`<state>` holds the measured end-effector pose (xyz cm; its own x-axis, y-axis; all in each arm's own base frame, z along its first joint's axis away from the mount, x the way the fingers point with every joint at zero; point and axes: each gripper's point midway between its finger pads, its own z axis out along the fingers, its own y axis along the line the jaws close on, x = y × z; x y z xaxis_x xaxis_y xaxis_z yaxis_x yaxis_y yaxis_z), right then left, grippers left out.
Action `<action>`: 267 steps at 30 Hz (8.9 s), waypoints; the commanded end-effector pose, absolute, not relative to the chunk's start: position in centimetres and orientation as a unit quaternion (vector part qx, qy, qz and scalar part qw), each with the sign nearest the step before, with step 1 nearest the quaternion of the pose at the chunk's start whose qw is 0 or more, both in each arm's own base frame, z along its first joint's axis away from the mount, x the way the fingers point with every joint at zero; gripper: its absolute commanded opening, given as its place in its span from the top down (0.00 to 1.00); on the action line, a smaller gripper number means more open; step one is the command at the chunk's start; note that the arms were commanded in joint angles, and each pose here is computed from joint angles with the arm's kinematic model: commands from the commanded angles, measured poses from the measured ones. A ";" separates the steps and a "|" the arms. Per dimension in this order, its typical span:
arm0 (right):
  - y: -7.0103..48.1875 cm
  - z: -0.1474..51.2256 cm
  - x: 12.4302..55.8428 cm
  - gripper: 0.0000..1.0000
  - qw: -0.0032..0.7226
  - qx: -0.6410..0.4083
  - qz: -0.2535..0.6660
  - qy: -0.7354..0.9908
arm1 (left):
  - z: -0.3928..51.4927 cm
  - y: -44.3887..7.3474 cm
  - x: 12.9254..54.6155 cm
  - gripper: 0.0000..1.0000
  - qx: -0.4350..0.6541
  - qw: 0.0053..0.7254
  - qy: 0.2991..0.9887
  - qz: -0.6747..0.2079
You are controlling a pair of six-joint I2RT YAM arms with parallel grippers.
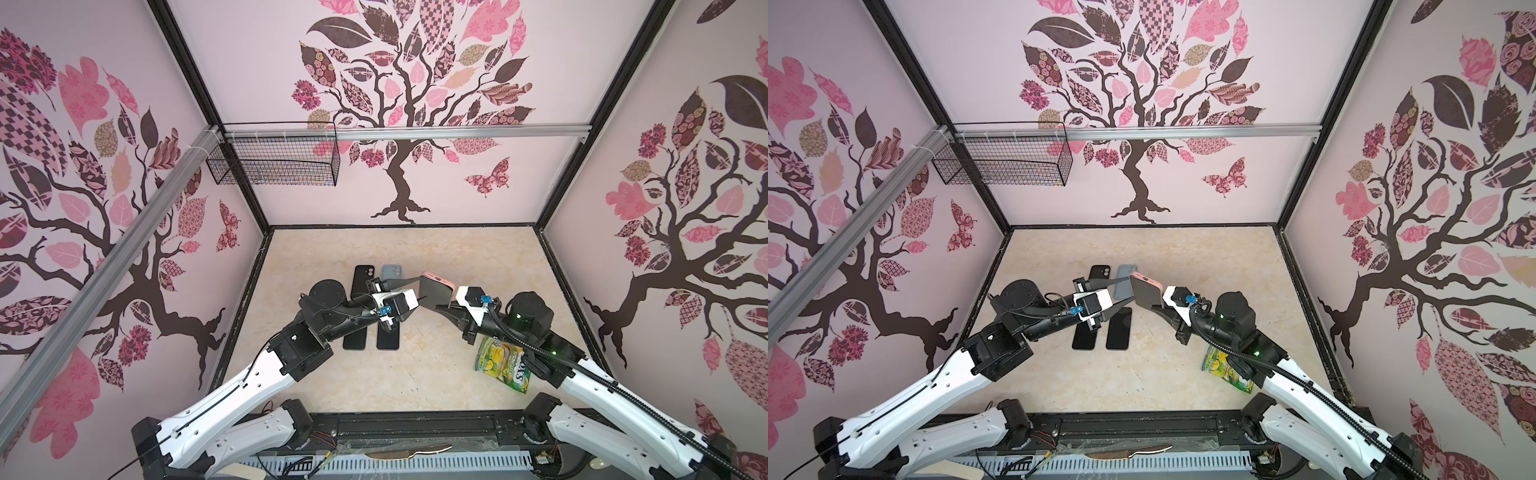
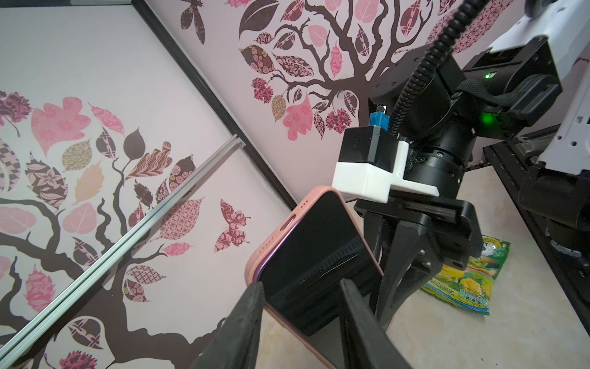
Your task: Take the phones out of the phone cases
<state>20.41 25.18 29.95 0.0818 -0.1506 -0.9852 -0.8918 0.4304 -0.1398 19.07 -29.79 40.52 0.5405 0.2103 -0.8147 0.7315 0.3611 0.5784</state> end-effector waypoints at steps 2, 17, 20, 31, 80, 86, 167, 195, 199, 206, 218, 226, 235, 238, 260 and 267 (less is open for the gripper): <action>25.2 33.7 19.5 1.00 0.629 -0.436 0.321 0.558 | 42.3 -29.4 19.2 0.58 0.519 0.717 0.430 -0.177; 25.4 33.7 19.0 1.00 0.623 -0.446 0.331 0.551 | 41.9 -30.1 19.6 0.59 0.522 0.712 0.434 -0.181; 25.3 33.6 19.1 1.00 0.624 -0.444 0.329 0.552 | 42.2 -29.8 19.8 0.59 0.513 0.719 0.435 -0.175; 25.4 33.9 18.8 1.00 0.625 -0.446 0.333 0.547 | 41.1 -30.1 19.9 0.59 0.521 0.706 0.445 -0.179; 24.7 33.9 19.8 1.00 0.632 -0.423 0.315 0.568 | 40.0 -30.4 20.2 0.67 0.525 0.700 0.451 -0.178; 24.9 34.0 19.4 1.00 0.630 -0.429 0.321 0.562 | 39.6 -30.6 20.4 0.68 0.526 0.696 0.455 -0.176; 24.1 36.2 19.0 1.00 0.694 -0.449 0.267 0.496 | 42.1 -29.8 19.0 0.65 0.539 0.739 0.382 -0.132; 24.1 35.4 20.5 1.00 0.684 -0.438 0.248 0.527 | 43.6 -29.7 18.5 0.70 0.525 0.760 0.360 -0.130; 24.2 35.4 20.6 1.00 0.682 -0.439 0.250 0.530 | 43.5 -29.8 18.4 0.70 0.527 0.759 0.358 -0.132; 24.2 35.7 20.6 1.00 0.682 -0.435 0.254 0.530 | 43.3 -29.9 18.3 0.78 0.530 0.757 0.357 -0.136; 24.2 36.2 20.0 1.00 0.686 -0.439 0.262 0.518 | 42.6 -30.0 18.9 0.79 0.533 0.751 0.368 -0.126; 24.5 36.3 19.6 1.00 0.683 -0.450 0.267 0.509 | 42.2 -30.5 19.1 0.79 0.541 0.745 0.369 -0.127; 24.6 36.4 19.3 1.00 0.683 -0.456 0.269 0.502 | 41.2 -30.6 19.8 0.79 0.546 0.735 0.386 -0.117; 24.6 36.4 19.1 1.00 0.684 -0.461 0.271 0.497 | 41.1 -30.7 19.9 0.78 0.548 0.732 0.389 -0.112; 25.0 36.4 17.9 1.00 0.686 -0.501 0.261 0.458 | 38.9 -31.3 21.5 0.78 0.556 0.711 0.420 -0.094; 25.0 36.9 17.5 1.00 0.692 -0.502 0.261 0.448 | 37.9 -31.6 21.5 0.78 0.567 0.697 0.427 -0.099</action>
